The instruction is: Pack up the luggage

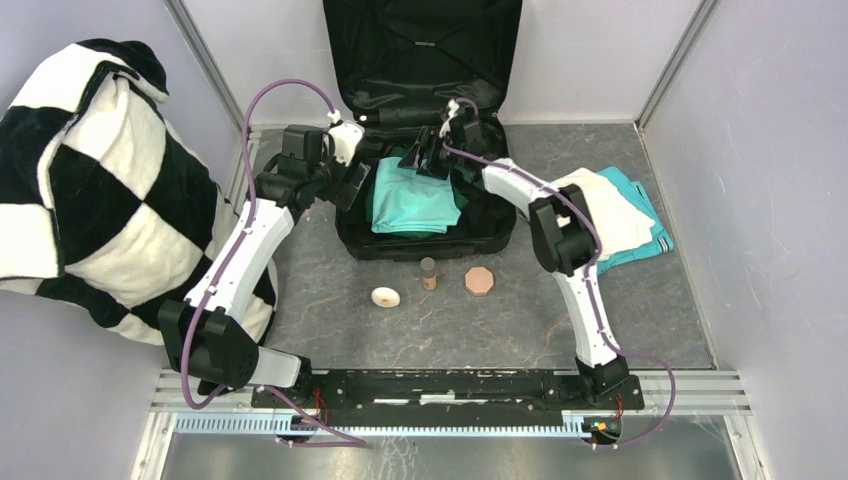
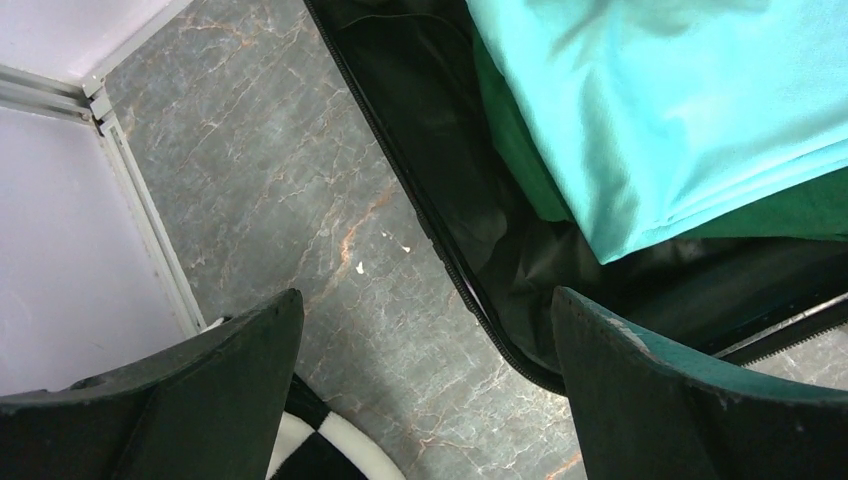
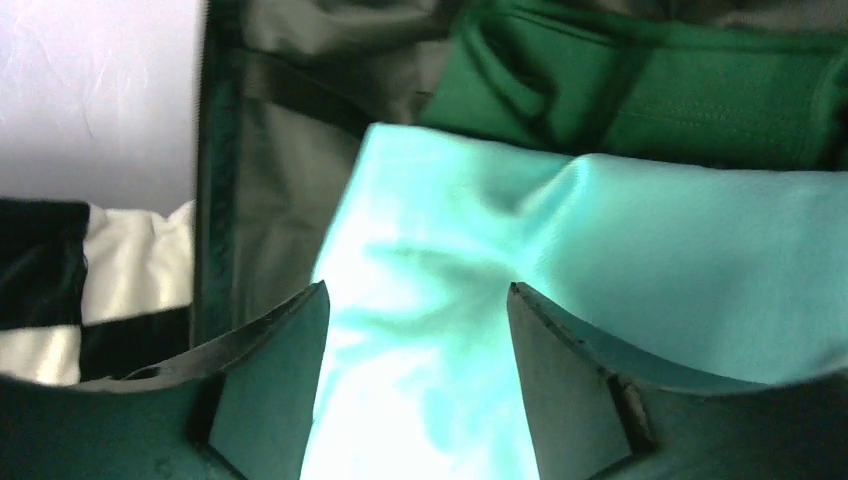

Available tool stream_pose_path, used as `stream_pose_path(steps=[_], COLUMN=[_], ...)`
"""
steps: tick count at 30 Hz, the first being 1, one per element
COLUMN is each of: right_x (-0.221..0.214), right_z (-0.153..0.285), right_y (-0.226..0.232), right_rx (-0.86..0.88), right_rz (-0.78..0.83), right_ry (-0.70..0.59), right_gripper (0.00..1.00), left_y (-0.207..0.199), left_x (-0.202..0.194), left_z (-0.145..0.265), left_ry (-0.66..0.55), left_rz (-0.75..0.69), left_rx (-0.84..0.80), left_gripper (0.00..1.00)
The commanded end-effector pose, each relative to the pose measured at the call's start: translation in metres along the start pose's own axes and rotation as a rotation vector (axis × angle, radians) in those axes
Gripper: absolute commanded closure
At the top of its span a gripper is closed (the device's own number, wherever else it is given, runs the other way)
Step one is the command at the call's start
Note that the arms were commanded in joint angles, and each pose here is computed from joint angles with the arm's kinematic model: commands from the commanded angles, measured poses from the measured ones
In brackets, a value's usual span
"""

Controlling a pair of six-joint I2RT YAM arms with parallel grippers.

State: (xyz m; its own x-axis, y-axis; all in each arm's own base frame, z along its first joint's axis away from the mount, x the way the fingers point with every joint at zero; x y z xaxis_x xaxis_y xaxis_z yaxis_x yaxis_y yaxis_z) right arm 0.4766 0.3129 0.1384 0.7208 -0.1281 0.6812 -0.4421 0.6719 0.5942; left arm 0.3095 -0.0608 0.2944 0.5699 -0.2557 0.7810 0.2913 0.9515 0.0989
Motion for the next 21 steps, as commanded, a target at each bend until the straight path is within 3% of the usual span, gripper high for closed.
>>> stream_pose_path(steps=[1,6,11,21], right_x=[0.088,0.087,0.046,-0.025], right_z=[0.106,0.214,0.276,0.271], right_y=[0.072,0.048,-0.002,-0.050], right_rx=[-0.026,-0.420,-0.878,-0.946], right_rz=[0.236,0.324,0.411,0.513], right_ry=[-0.232,-0.279,-0.132,0.230], right_gripper=[0.22,0.15,0.14,0.08], left_y=[0.002,0.010,0.012,0.009], left_x=[0.004,0.008,0.008,0.002], left_z=[0.014,0.026,0.029,0.028], left_ry=[-0.030,-0.059,-0.043,-0.018], left_rz=[0.050,0.083,0.087,0.104], left_rx=[-0.013,-0.036,-0.053,-0.076], left_gripper=[0.00,0.00,0.00,0.00])
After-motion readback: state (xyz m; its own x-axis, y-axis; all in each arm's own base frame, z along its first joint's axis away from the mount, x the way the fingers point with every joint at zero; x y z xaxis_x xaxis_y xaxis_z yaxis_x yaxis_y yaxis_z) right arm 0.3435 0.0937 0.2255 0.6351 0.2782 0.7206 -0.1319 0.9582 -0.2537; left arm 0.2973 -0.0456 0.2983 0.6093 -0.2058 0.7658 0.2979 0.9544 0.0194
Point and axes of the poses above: each gripper's point midway between its finger pads, its own z axis back along the fingers, its own y axis along the line the jaws close on, x = y × z, the point moved 10 cm from there along z, back along the fingers, and after that the axes turned 15 degrees about z, right-handed, at the moved point
